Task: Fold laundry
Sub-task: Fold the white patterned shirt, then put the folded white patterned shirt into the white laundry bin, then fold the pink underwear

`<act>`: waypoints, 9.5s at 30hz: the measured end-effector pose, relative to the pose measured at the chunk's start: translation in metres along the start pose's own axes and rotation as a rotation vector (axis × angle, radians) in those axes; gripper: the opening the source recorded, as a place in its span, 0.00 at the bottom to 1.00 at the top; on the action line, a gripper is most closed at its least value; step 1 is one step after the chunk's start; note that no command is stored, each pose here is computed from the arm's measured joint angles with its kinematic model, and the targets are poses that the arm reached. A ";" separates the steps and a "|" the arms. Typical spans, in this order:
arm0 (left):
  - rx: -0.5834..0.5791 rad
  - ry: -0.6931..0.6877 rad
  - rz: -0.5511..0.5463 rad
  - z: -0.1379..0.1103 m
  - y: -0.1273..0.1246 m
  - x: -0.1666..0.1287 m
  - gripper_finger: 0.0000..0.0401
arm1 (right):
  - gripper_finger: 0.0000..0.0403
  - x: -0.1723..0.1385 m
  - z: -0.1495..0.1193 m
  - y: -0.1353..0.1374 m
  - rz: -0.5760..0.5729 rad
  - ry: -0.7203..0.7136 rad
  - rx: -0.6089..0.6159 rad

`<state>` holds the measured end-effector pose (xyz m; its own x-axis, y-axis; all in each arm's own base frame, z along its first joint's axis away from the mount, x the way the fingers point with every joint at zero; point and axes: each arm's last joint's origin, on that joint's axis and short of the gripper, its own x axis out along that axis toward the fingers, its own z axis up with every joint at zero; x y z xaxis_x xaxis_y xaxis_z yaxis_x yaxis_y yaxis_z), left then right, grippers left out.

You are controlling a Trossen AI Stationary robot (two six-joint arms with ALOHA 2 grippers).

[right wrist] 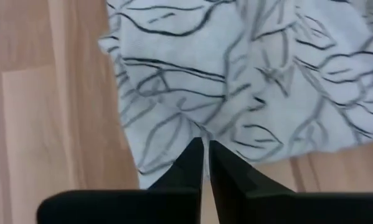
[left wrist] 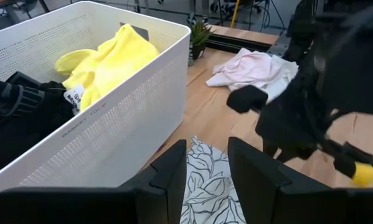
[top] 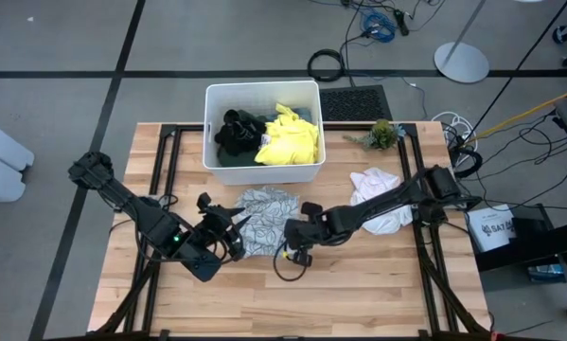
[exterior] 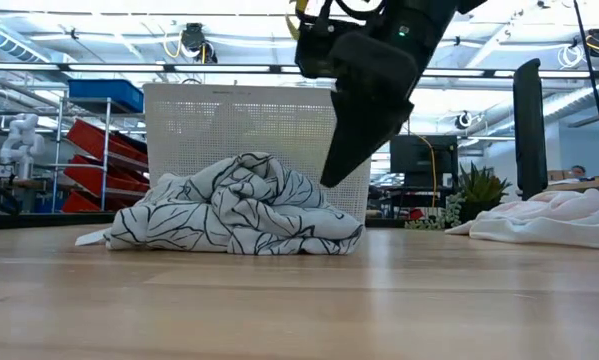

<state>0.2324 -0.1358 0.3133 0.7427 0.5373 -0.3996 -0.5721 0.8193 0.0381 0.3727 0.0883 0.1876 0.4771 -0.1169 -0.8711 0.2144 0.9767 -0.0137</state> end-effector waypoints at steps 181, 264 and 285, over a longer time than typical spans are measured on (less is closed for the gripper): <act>-0.020 0.107 0.087 -0.038 0.016 0.041 0.32 | 0.00 -0.084 0.203 -0.265 -0.616 -0.220 -0.837; 0.058 0.011 0.086 0.002 0.060 0.021 0.32 | 0.00 0.003 0.207 -0.290 0.244 -0.578 0.084; 0.009 -0.017 0.067 0.006 0.057 0.021 0.32 | 0.00 -0.188 0.120 -0.191 0.450 0.056 -0.021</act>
<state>0.2179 -0.0766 0.3130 0.7085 0.5944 -0.3805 -0.6177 0.7830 0.0729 0.3441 -0.0980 0.4123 0.4717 0.3292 -0.8180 -0.0209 0.9316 0.3628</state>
